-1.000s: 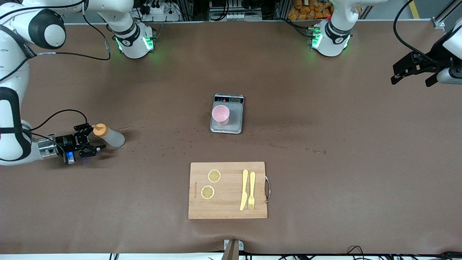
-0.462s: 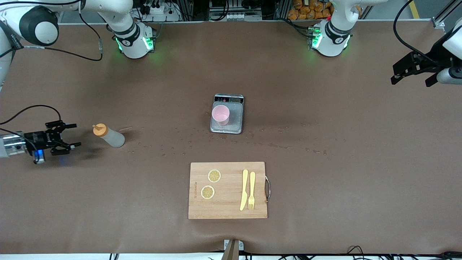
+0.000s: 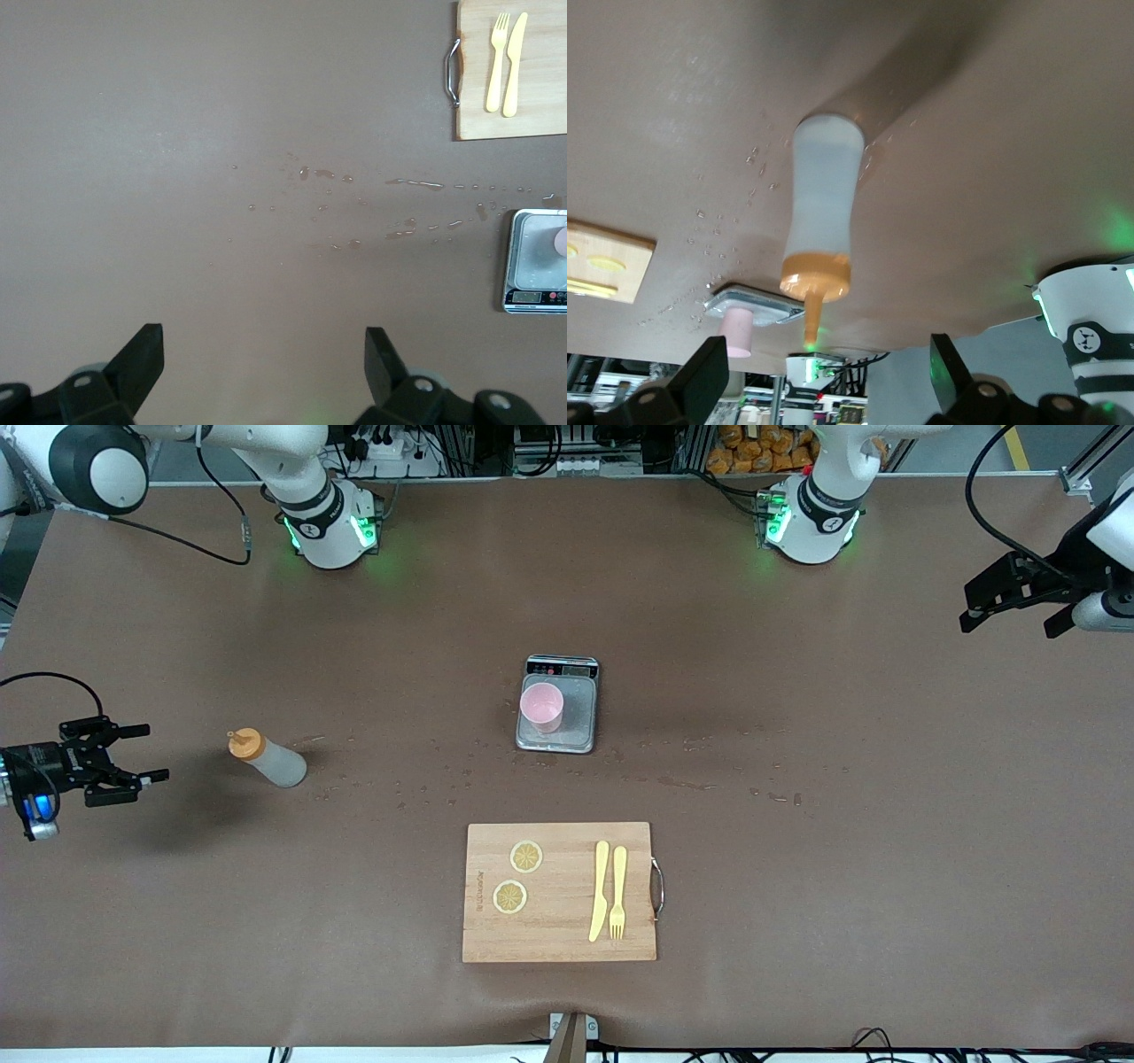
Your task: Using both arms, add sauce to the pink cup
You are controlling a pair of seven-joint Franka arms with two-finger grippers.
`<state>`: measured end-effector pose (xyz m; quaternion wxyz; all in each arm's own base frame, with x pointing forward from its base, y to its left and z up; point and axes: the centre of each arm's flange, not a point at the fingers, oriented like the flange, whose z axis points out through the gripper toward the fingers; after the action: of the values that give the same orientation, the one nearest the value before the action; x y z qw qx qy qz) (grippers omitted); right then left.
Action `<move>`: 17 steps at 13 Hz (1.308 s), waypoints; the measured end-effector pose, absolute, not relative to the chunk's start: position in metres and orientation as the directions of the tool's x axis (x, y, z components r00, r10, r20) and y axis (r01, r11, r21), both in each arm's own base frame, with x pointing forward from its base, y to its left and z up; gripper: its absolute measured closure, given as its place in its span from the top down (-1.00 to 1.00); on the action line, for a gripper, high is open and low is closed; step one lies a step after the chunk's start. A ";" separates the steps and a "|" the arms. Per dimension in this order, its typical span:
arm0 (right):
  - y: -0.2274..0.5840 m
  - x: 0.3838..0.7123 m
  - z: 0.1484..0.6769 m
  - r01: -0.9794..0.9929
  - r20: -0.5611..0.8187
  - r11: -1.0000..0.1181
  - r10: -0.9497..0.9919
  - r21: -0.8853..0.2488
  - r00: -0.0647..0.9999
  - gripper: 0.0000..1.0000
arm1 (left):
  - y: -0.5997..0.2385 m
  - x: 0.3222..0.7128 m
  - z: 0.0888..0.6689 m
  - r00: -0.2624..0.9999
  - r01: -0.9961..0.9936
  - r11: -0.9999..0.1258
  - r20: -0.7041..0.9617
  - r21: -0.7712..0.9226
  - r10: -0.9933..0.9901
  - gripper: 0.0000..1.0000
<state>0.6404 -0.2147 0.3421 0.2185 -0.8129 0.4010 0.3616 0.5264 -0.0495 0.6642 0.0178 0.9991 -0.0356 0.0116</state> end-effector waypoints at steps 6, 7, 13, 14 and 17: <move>-0.115 0.646 0.470 -0.678 -0.656 -0.726 -0.457 -0.115 0.601 1.00 | -0.049 0.526 0.664 0.997 -0.071 -0.997 0.024 0.035 -0.070 1.00; -0.090 0.646 0.490 -0.646 -0.633 -0.753 -0.440 -0.127 0.637 1.00 | -0.049 0.526 0.664 0.997 -0.071 -0.997 0.024 0.035 -0.070 1.00; 0.028 0.619 0.583 -0.481 -0.517 -0.863 -0.346 -0.151 0.783 1.00 | -0.049 0.526 0.664 0.997 -0.070 -0.997 0.024 0.036 -0.069 1.00; 0.033 0.611 0.598 -0.468 -0.486 -0.874 -0.355 -0.131 0.799 1.00 | -0.049 0.526 0.664 0.997 -0.070 -0.997 0.024 0.036 -0.069 1.00; 0.065 0.589 0.635 -0.406 -0.367 -0.913 -0.367 -0.031 0.855 1.00 | -0.048 0.527 0.664 0.997 -0.069 -0.997 0.024 0.036 -0.068 1.00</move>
<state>0.5888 0.0650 0.6346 0.0537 -0.9615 0.2009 0.1795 0.5265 -0.0484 0.6640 0.0182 0.9992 -0.0345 0.0114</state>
